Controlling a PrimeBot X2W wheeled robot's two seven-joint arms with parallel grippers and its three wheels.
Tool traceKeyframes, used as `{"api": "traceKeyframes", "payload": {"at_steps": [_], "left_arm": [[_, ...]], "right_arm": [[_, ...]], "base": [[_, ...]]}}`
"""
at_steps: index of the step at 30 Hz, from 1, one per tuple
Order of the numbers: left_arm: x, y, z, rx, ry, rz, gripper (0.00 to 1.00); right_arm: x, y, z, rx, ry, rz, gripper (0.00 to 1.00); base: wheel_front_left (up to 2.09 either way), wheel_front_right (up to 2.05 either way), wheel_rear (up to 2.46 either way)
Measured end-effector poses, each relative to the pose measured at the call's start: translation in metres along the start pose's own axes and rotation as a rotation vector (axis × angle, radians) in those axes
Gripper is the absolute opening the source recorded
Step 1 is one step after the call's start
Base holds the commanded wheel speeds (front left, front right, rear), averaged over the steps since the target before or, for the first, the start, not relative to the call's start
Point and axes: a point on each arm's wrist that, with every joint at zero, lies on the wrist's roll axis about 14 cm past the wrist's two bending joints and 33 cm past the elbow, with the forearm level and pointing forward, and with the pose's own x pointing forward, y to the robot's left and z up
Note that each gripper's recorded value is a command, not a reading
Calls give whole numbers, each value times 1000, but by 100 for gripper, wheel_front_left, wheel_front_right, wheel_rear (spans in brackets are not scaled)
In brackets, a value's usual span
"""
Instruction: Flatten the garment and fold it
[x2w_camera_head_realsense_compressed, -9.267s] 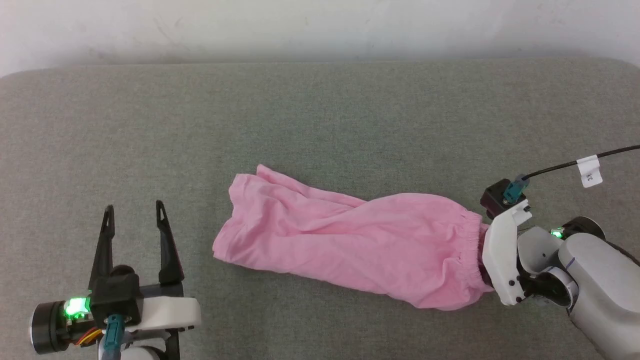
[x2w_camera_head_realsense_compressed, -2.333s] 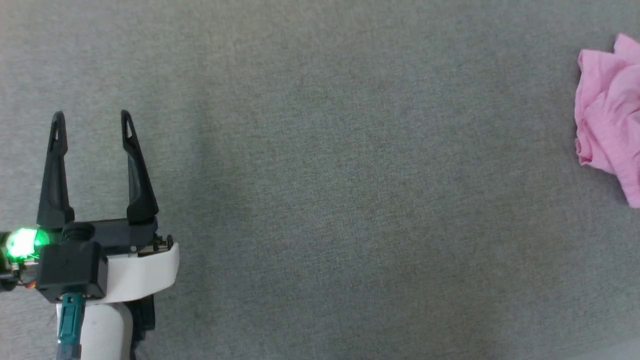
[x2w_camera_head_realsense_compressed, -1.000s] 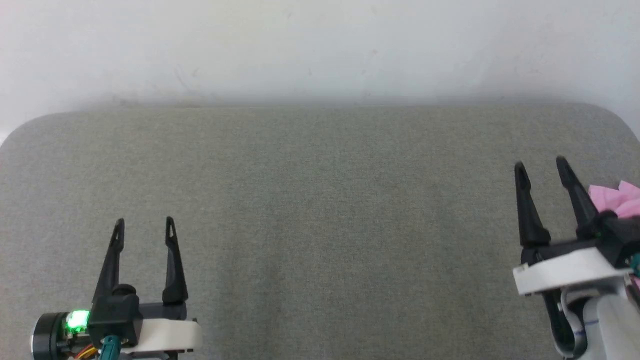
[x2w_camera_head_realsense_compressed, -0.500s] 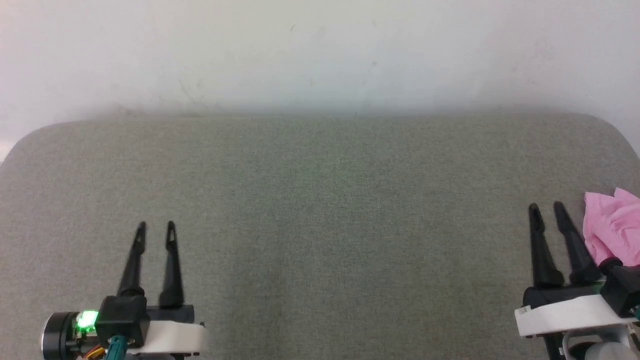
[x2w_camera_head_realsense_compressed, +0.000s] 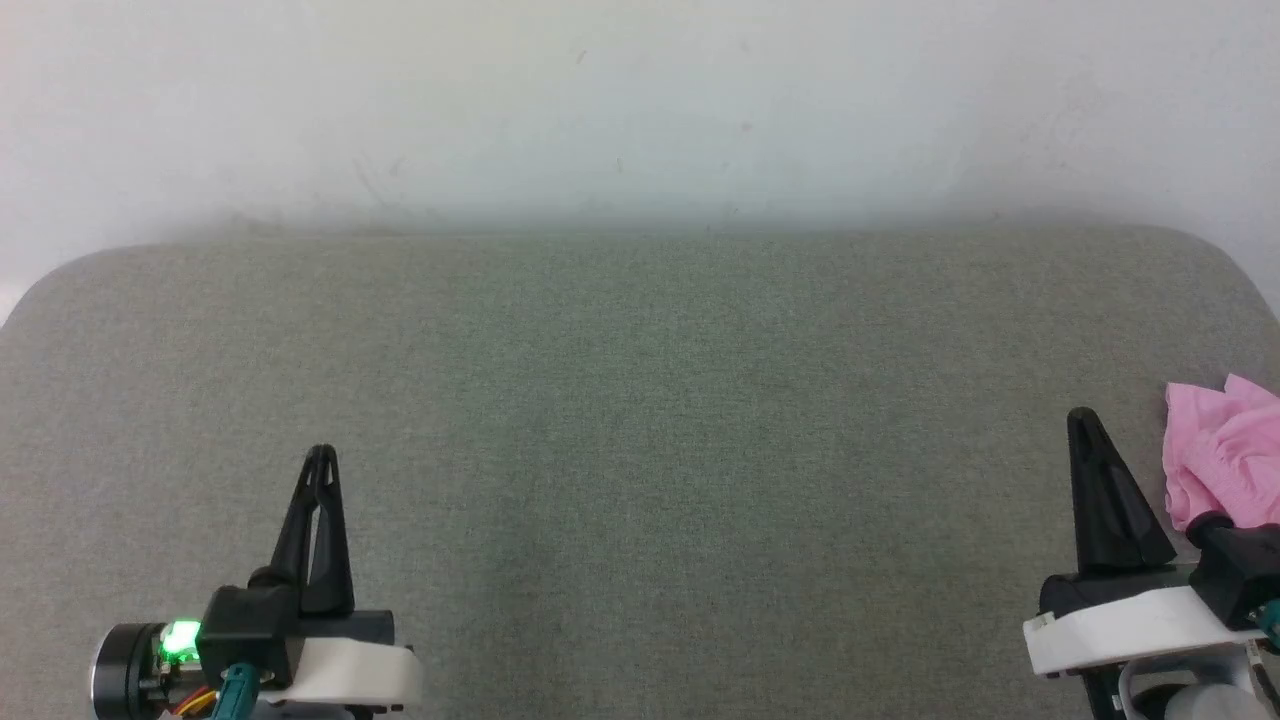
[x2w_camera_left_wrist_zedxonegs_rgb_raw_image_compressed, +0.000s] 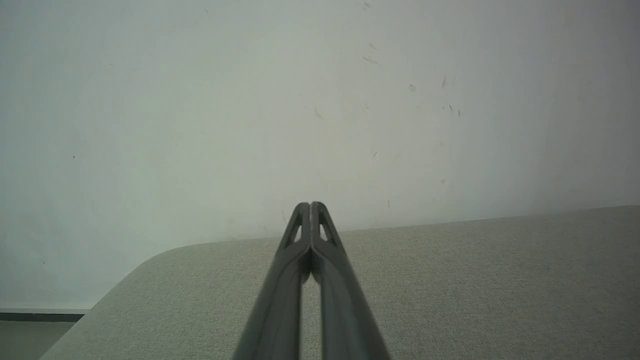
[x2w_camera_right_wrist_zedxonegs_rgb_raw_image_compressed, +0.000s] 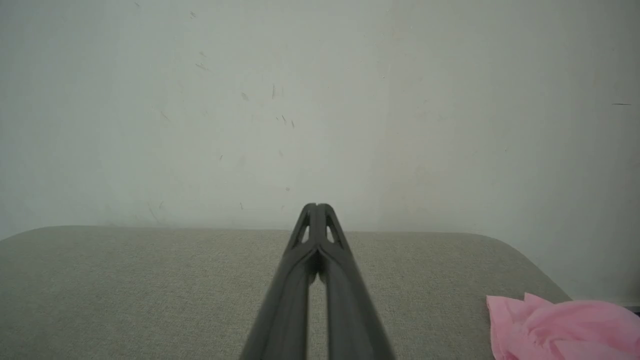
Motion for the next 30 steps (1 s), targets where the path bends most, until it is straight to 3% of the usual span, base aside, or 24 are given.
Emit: {"api": "traceKeyframes", "payload": {"at_steps": [30], "left_arm": [[1,-9,-15,-29,82,-24,0]], "right_arm": [[-1,3,-8,-32,63,11,0]], "base": [[0,0,0]]}}
